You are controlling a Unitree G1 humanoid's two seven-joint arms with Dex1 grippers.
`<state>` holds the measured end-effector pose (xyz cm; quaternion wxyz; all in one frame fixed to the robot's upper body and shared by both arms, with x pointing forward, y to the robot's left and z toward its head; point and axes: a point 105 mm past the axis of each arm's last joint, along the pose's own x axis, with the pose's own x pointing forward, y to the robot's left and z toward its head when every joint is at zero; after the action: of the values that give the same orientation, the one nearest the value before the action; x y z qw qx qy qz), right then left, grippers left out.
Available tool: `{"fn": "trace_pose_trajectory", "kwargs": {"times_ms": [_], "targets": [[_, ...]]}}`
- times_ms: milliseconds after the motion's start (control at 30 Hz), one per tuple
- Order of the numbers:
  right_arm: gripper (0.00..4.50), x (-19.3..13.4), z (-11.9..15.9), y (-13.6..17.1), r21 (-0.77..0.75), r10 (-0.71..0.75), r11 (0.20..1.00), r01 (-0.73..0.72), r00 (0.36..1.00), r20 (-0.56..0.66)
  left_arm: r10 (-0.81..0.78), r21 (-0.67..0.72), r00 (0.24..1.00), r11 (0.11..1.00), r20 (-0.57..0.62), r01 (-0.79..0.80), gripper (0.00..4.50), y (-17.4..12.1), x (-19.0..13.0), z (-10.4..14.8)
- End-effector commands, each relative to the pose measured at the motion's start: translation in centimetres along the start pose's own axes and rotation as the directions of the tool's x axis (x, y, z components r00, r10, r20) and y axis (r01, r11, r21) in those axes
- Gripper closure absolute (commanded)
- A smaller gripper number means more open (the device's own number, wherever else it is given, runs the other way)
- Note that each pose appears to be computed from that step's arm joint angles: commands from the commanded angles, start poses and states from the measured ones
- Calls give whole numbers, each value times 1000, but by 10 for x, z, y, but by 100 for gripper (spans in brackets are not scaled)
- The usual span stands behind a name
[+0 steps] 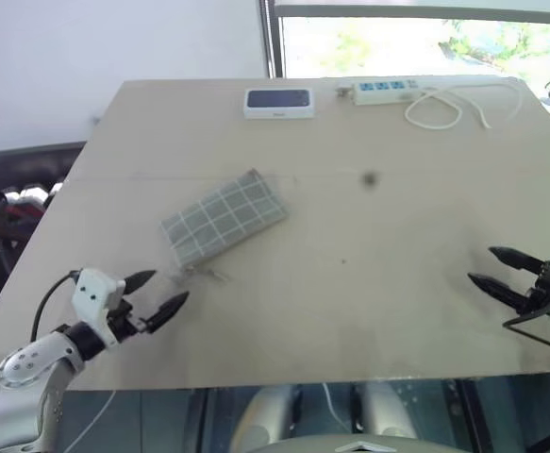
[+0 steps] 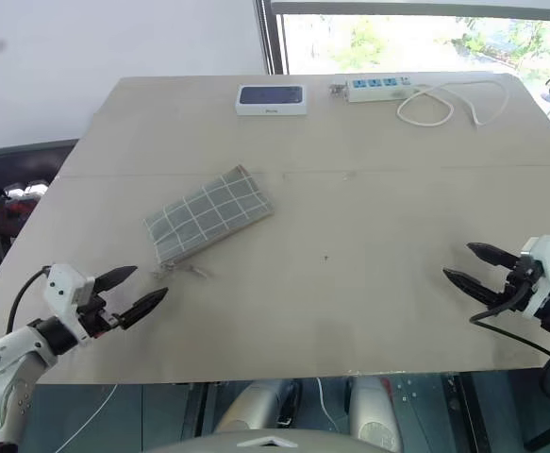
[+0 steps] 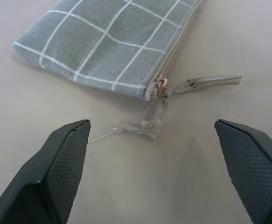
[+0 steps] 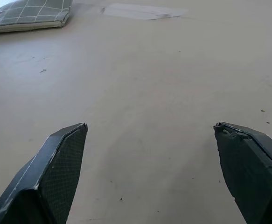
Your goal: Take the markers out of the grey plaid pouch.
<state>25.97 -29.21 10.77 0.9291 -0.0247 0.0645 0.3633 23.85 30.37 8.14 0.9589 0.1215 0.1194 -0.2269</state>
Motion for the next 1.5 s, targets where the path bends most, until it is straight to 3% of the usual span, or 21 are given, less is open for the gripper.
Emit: {"fn": "trace_pose_trajectory", "kwargs": {"times_ms": [33, 267, 433, 567, 933, 1267, 1500], "targets": [[9, -3, 12, -1, -33, 7, 999, -6, 1000, 15, 173, 210, 985, 964, -21, -165, 8, 38, -15, 5], [9, 9, 20, 29, 42, 164, 985, -165, 986, 36, 161, 550, 987, 825, -6, -131, 8, 47, -11, 16], [9, 22, 36, 62, 84, 300, 949, -304, 952, 57, 57, 772, 998, 635, -13, -26, 8, 31, 11, 19], [9, 33, 50, 77, 57, 353, 932, -358, 932, 82, -17, 855, 1000, 518, -6, 14, 8, 22, 34, 23], [9, 46, 71, 95, -21, 402, 915, -402, 909, 110, -258, 929, 966, 355, -14, 108, 8, -20, 84, 22], [9, 76, 63, 118, -44, 430, 903, -428, 893, 135, -343, 941, 935, 337, 88, 35, 8, -50, 118, 48], [9, 84, 63, 118, -60, 436, 900, -432, 888, 148, -311, 936, 947, 352, 85, 32, 8, -46, 124, 49]]}}
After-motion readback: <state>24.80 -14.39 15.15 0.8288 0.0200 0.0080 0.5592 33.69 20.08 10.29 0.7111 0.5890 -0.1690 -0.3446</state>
